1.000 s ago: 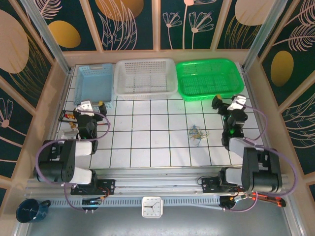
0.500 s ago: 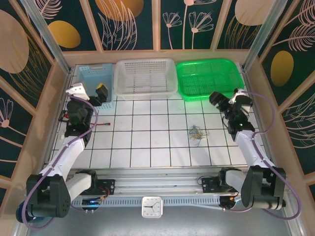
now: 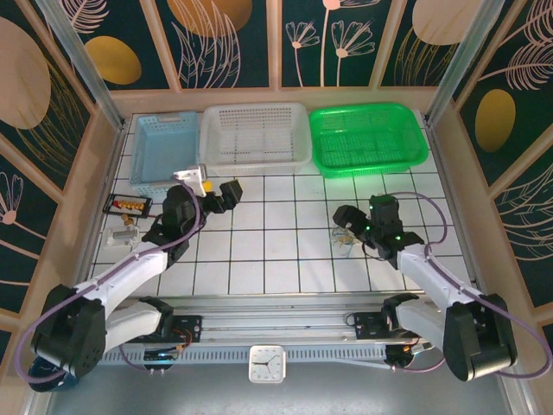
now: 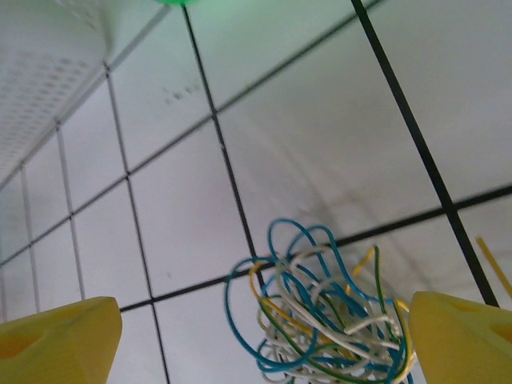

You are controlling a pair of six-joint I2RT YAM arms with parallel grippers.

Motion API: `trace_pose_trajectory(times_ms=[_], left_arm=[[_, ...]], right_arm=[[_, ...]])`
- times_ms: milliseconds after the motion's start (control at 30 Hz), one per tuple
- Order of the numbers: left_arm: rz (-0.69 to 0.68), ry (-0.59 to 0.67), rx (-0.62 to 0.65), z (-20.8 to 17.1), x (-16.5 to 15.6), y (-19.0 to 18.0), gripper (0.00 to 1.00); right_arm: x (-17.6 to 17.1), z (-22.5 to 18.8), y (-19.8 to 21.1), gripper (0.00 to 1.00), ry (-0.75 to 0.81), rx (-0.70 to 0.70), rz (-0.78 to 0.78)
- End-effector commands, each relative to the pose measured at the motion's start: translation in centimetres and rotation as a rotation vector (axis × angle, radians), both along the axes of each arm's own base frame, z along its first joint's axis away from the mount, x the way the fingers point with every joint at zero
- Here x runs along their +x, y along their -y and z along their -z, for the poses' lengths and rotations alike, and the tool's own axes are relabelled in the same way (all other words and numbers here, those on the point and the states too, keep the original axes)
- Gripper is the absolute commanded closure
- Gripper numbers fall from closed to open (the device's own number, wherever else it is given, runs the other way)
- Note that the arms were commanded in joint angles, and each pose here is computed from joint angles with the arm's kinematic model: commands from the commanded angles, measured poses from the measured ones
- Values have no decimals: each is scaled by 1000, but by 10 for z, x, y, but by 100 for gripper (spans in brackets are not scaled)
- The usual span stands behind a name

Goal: Untangle the cables

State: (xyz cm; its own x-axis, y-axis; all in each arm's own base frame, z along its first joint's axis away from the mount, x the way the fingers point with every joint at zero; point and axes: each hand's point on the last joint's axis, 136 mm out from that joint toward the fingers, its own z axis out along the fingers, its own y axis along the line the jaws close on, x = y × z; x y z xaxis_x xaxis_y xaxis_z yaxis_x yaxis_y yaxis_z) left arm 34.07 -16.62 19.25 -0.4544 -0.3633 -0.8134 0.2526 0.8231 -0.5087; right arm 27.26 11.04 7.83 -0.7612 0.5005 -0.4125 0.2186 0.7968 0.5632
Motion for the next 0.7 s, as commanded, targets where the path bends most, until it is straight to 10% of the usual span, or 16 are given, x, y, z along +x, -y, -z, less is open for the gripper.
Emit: trace_pose_trajectory(times_ms=[0, 667], left_arm=[[-18, -29, -38, 11, 3, 5, 1], [4, -27, -93, 11, 4, 14, 1]], right_arm=[[-8, 15, -2, 6, -59, -31, 48], [73, -27, -195, 8, 7, 323, -284]])
